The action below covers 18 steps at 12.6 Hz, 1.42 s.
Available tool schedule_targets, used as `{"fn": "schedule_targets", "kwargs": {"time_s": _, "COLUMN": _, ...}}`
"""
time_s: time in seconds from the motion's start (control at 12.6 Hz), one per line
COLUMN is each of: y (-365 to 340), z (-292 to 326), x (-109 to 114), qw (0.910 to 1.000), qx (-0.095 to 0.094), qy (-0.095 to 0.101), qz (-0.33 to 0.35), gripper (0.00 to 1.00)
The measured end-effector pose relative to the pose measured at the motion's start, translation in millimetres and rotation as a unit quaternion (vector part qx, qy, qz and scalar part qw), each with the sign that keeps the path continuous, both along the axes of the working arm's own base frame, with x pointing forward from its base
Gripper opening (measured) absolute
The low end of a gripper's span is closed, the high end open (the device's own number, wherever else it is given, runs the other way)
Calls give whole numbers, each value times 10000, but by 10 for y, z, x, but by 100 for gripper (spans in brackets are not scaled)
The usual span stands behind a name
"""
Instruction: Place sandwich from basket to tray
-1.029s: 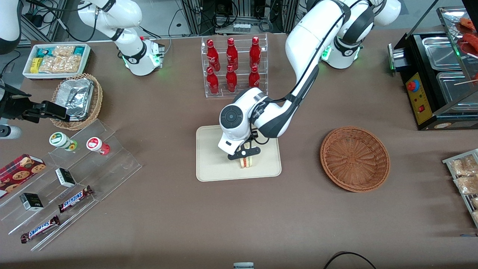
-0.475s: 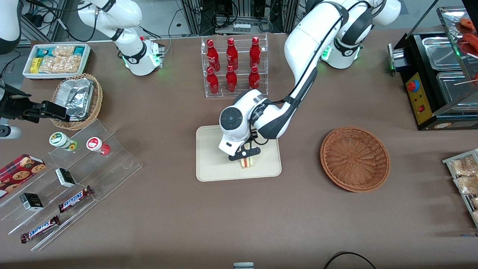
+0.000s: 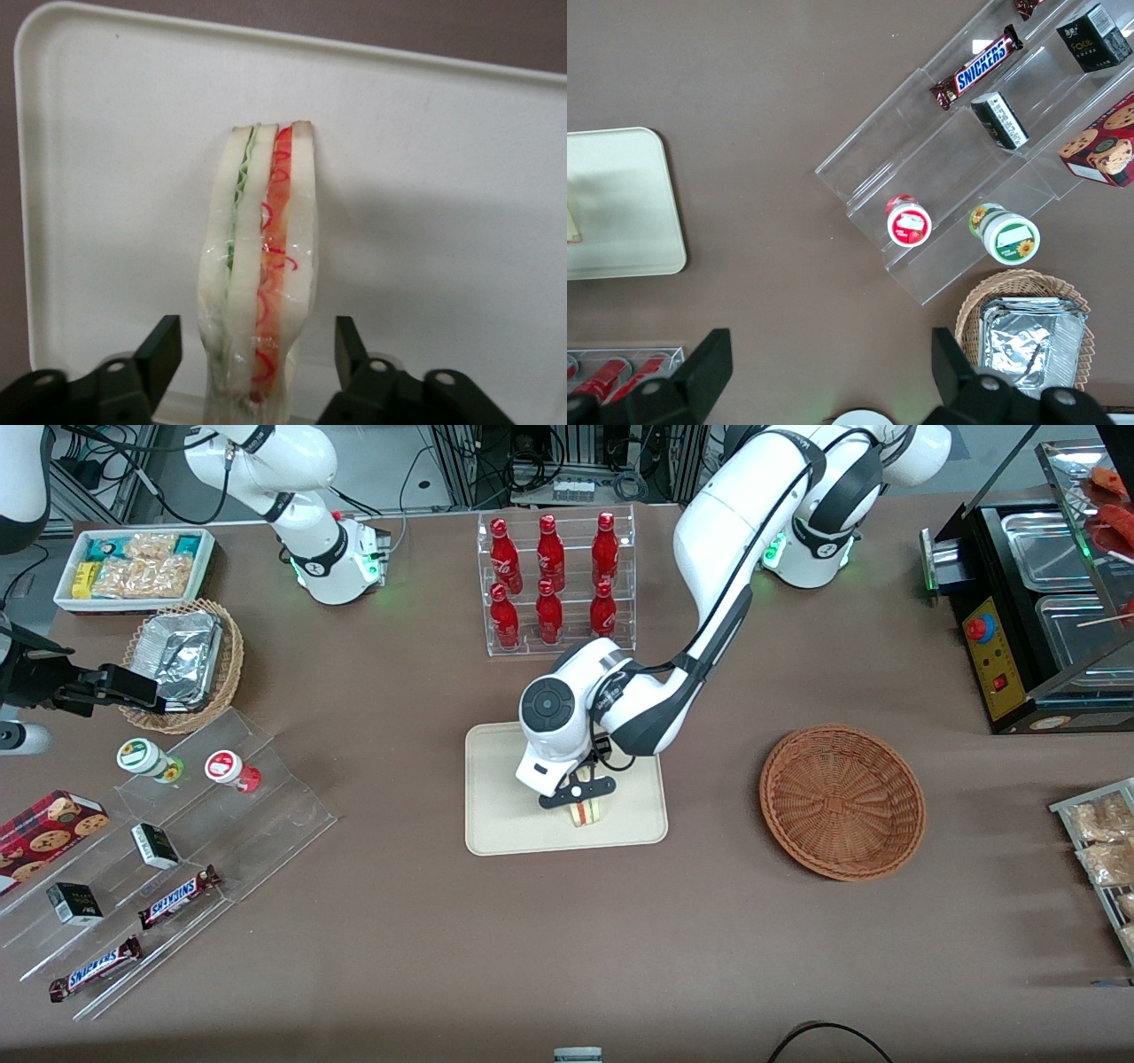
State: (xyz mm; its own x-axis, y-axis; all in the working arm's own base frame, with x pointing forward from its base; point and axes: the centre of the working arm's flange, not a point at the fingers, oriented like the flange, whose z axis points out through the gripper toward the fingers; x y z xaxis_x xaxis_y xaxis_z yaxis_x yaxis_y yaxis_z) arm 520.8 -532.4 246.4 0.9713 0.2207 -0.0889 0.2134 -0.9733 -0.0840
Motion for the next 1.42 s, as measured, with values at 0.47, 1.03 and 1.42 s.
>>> {"fn": "schedule_targets", "kwargs": {"time_s": 0.47, "y": 91, "z": 978, "x": 64, "qw": 9987, "qx": -100, "qy": -257, "qz": -438, "gripper": 100}}
{"fn": "schedule_targets", "kwargs": {"time_s": 1.03, "y": 1332, "z": 1918, "x": 727, "qw": 9969, "qx": -333, "qy": 0, "qz": -718, "gripper": 100}}
{"fn": "schedule_targets", "kwargs": {"time_s": 1.42, "y": 2542, "z": 2277, "x": 1045, "qw": 9961, "qx": -373, "qy": 78, "qz": -791, "gripper": 100}}
